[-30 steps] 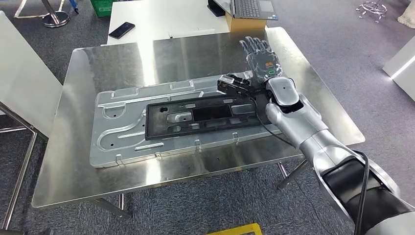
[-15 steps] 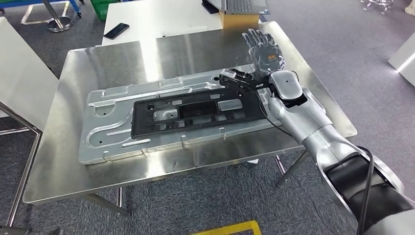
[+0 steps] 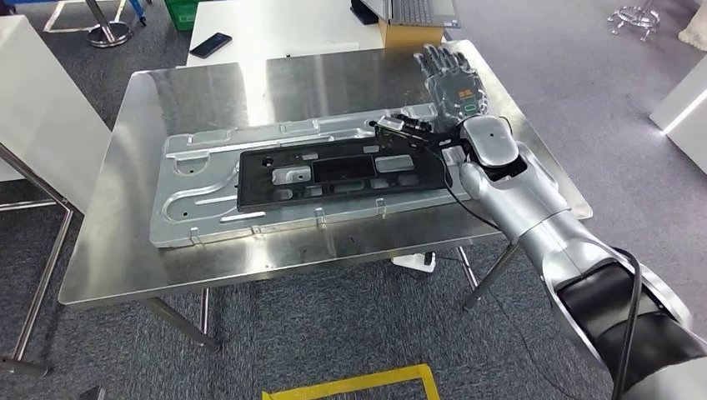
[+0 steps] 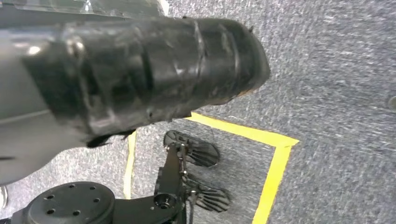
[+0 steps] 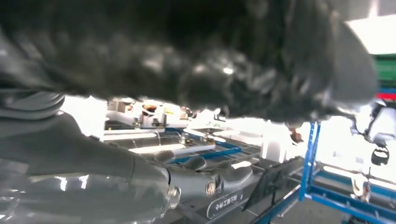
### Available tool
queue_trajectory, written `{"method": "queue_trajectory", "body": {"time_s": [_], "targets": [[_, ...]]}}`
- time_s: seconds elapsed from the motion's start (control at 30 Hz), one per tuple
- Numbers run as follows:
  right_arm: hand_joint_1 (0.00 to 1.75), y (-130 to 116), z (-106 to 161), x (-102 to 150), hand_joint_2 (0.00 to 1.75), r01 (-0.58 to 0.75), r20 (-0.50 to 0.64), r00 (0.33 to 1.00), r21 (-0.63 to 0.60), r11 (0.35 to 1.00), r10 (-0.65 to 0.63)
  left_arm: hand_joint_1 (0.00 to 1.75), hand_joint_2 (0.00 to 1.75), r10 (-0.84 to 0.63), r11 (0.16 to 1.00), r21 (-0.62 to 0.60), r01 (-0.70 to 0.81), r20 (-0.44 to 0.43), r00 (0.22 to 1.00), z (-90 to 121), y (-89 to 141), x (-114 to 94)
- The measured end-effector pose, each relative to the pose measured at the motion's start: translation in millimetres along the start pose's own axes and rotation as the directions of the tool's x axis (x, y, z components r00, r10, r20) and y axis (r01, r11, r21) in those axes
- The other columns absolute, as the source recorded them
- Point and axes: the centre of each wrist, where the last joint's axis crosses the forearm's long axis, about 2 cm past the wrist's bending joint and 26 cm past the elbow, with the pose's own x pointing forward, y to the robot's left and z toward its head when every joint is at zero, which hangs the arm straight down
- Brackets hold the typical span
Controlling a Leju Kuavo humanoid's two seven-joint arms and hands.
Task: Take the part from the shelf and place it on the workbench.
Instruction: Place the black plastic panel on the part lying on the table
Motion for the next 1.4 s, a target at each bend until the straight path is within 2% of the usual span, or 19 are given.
{"method": "queue_trajectory", "body": {"time_s": [0.7, 1.4], "targets": [[0.0, -4, 4, -3, 0.0, -0.026, -0.009, 1.0, 0.011, 1.0, 0.026, 0.0, 0.0, -0.014, 1.0, -0.017, 0.014, -0.035, 0.999, 2, -14, -8], [0.0, -13, 9, -20, 0.0, -0.07, -0.04, 0.997, 0.005, 0.997, 0.071, 0.0, 0.0, -0.014, 0.999, -0.043, 0.012, -0.04, 0.999, 3, -25, -10]]}}
